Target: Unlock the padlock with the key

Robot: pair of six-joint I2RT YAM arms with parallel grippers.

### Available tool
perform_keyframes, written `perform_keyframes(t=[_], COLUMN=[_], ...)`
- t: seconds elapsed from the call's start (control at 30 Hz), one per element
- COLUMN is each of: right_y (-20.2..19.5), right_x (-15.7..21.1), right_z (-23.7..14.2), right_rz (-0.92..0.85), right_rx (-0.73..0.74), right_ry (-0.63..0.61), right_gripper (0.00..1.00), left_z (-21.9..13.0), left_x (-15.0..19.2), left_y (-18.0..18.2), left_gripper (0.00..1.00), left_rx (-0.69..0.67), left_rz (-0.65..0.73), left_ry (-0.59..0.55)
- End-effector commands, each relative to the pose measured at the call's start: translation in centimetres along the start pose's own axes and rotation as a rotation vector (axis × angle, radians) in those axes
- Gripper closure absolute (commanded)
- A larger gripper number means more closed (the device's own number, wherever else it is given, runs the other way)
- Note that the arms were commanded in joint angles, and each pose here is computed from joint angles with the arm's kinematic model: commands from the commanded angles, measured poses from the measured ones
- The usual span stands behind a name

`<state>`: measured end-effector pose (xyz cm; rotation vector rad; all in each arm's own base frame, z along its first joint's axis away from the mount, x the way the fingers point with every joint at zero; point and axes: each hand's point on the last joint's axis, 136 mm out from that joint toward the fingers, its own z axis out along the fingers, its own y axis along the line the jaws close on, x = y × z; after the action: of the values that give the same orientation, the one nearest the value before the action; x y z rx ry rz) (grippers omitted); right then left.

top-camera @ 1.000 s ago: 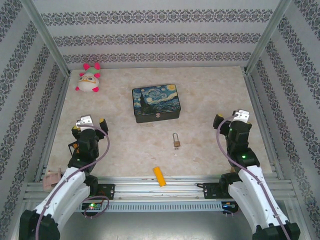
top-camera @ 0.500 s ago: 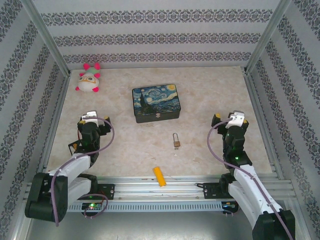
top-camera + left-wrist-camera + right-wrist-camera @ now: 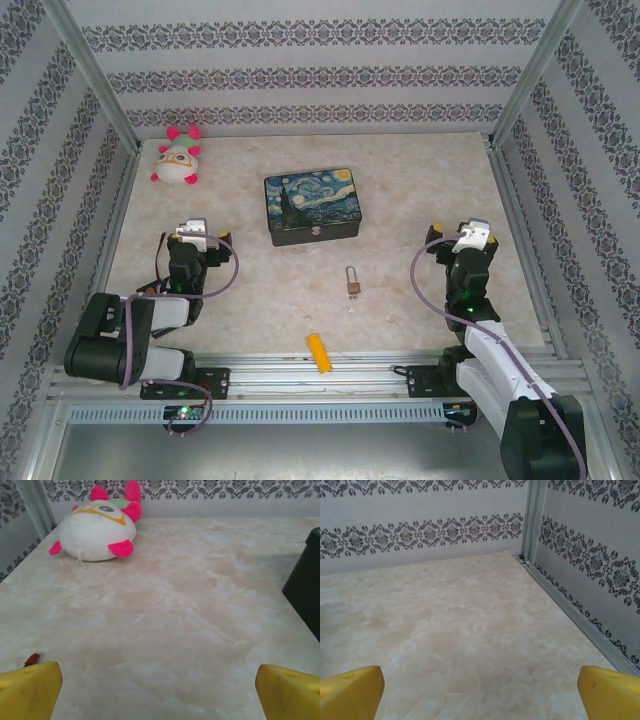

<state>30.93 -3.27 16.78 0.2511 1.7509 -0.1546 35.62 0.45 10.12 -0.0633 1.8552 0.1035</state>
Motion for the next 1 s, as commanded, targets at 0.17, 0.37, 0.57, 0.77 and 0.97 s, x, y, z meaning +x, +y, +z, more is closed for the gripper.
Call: perform_keyframes(t=[0.17, 0.37, 0.57, 0.77, 0.97], right_y=[-0.1, -0.4, -0.2, 0.2, 0.7], right_x=[-0.3, -0.7, -0.4, 0.3, 0.0], right_z=[0.6, 0.6, 1.0, 1.8, 2.9], right_rz=[0.023, 0.037, 0.056, 0.075, 0.065], right_rx=[-0.019, -0.014, -0.033, -0.047, -0.065], right_ry=[-0.04, -0.059, -0.054, -0.036, -0.035], right_gripper=[0.02, 0.02, 0.02, 0.02, 0.02], left_z=[1.2, 1.1, 3.6, 3.9, 4.1], left_x=[-0.8, -0.7, -0.2, -0.3, -0.1], left_y=[-0.9, -0.5, -3.2, -1.3, 0.2], left_gripper=[0.01, 0.01, 0.01, 0.01, 0.01], left_rx=[0.072, 0.106, 0.306, 0.247, 0.147], left_rz=[0.027, -0.009, 0.022, -0.044, -0.069], left_ry=[-0.14, -0.143, 0.028, 0.019, 0.02])
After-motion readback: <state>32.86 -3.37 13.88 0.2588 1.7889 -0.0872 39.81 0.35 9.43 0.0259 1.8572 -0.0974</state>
